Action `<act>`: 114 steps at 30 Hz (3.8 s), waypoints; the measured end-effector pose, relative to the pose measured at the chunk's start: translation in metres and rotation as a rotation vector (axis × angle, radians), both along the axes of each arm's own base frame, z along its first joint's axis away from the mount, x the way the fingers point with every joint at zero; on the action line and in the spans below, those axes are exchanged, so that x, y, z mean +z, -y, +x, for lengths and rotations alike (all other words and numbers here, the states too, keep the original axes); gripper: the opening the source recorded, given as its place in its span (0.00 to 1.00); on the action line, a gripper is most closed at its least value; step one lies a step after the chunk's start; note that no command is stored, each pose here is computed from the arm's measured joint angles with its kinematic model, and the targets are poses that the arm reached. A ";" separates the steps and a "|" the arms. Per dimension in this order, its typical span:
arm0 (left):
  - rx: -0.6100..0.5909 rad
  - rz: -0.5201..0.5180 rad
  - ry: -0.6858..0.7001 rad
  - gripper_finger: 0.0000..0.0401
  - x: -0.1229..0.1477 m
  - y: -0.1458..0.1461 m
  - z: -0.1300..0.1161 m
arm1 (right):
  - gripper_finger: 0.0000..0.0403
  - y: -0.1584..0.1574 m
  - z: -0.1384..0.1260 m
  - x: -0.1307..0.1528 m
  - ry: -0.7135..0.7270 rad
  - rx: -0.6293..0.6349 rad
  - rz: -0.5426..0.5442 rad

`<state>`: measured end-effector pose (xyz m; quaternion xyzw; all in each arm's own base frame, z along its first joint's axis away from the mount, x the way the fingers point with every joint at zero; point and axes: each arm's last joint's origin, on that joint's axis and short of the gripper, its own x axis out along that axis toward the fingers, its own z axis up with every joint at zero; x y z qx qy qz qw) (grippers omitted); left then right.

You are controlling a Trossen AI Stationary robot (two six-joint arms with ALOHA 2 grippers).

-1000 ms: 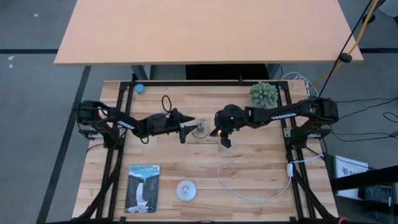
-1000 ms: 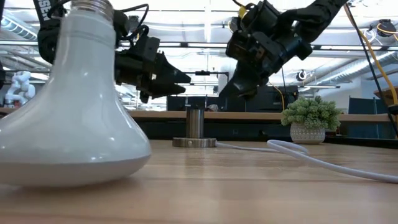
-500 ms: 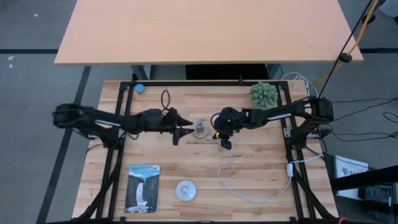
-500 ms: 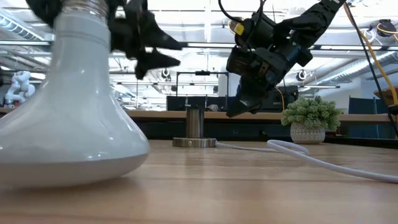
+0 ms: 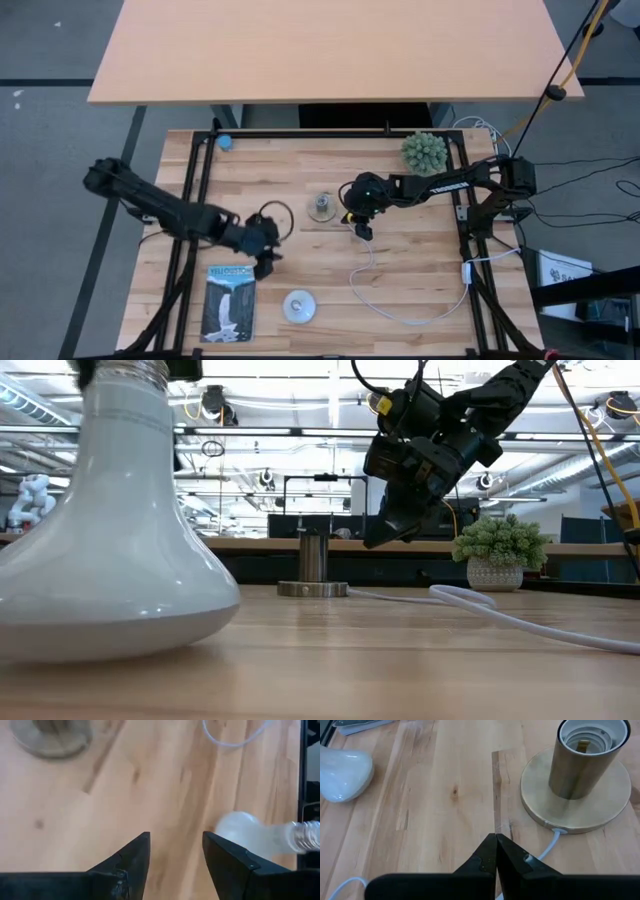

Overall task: Screw lightbulb
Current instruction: Insert the lightbulb into the lamp

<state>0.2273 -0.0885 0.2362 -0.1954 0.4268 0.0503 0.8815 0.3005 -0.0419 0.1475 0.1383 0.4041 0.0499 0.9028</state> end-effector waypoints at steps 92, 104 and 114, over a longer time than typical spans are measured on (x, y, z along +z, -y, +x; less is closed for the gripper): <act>0.709 0.447 0.118 0.29 -0.116 0.044 0.113 | 0.00 -0.133 -0.032 -0.022 -0.212 0.031 0.063; 0.760 0.553 0.135 0.29 -0.110 0.067 0.068 | 0.00 -0.129 -0.047 -0.030 -0.398 0.038 0.038; 0.858 0.450 0.345 0.28 -0.142 0.075 0.020 | 0.00 -0.155 -0.024 0.037 -0.438 0.039 -0.209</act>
